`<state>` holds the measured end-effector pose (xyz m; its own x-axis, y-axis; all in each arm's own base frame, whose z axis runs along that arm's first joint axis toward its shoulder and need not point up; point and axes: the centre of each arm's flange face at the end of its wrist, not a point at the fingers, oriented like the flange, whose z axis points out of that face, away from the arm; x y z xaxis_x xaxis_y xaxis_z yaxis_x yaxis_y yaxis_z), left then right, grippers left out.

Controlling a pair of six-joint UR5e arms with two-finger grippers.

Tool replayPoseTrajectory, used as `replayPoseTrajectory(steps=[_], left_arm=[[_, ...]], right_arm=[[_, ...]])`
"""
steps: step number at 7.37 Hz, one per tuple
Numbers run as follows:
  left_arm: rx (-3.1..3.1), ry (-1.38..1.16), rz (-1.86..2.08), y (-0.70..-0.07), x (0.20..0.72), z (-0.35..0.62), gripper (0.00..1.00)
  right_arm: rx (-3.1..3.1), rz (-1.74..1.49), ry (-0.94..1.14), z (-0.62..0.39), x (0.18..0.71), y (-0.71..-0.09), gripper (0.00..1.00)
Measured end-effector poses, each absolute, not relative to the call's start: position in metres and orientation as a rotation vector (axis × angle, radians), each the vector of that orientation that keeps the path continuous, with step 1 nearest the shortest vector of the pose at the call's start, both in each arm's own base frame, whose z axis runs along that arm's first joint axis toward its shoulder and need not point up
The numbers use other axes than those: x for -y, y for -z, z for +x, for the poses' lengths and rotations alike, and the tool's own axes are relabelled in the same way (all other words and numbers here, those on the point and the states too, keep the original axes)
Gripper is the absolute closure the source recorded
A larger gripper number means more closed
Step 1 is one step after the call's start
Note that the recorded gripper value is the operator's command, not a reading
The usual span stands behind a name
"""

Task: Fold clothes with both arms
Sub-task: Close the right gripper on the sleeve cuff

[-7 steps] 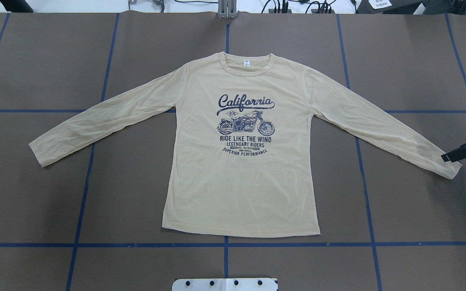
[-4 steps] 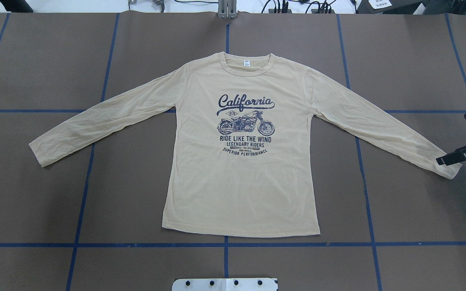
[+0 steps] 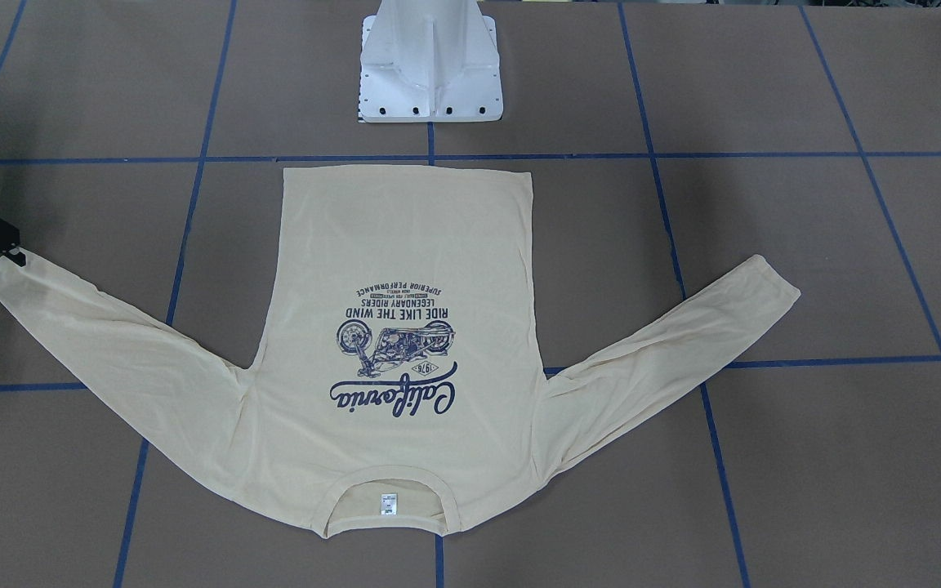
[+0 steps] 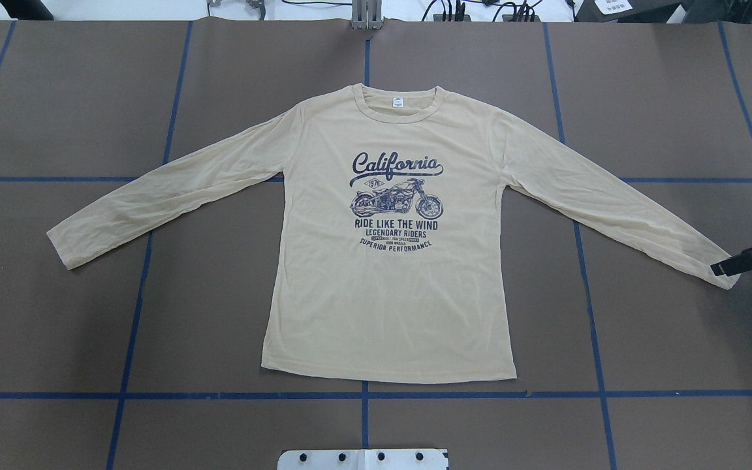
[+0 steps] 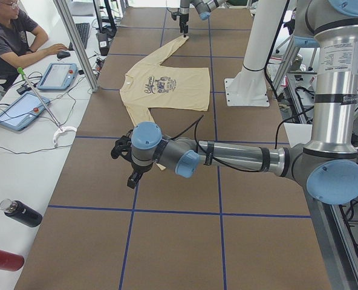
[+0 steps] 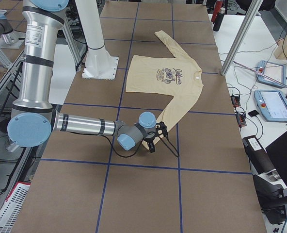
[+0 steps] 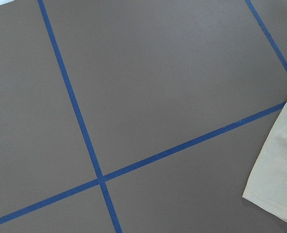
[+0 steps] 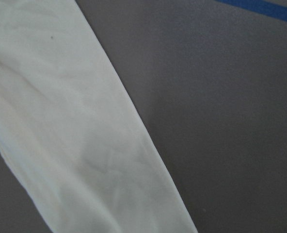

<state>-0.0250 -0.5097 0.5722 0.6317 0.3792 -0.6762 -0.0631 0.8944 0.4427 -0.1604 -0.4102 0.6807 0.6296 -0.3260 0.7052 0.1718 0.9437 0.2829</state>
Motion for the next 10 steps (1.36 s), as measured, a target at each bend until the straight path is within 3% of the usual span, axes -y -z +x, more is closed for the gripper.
replayPoseTrajectory(steps=[6,7,9,10], left_arm=[[-0.886,-0.266,0.394,-0.572,0.509,-0.023,0.0],[-0.886,-0.266,0.394,-0.572,0.509,-0.023,0.0],[-0.886,-0.265,0.393,-0.572,0.509,-0.023,0.0],[-0.887,-0.265,0.393,-0.572,0.508,-0.023,0.0]], right_arm=[[0.841,0.178,0.313,-0.174,0.405,-0.683,0.14],[0.84,0.176,0.313,-0.174,0.404,-0.684,0.23],[0.841,0.174,0.312,-0.173,0.403,-0.684,0.63],[0.843,0.175,0.313,-0.172,0.403,-0.683,0.74]])
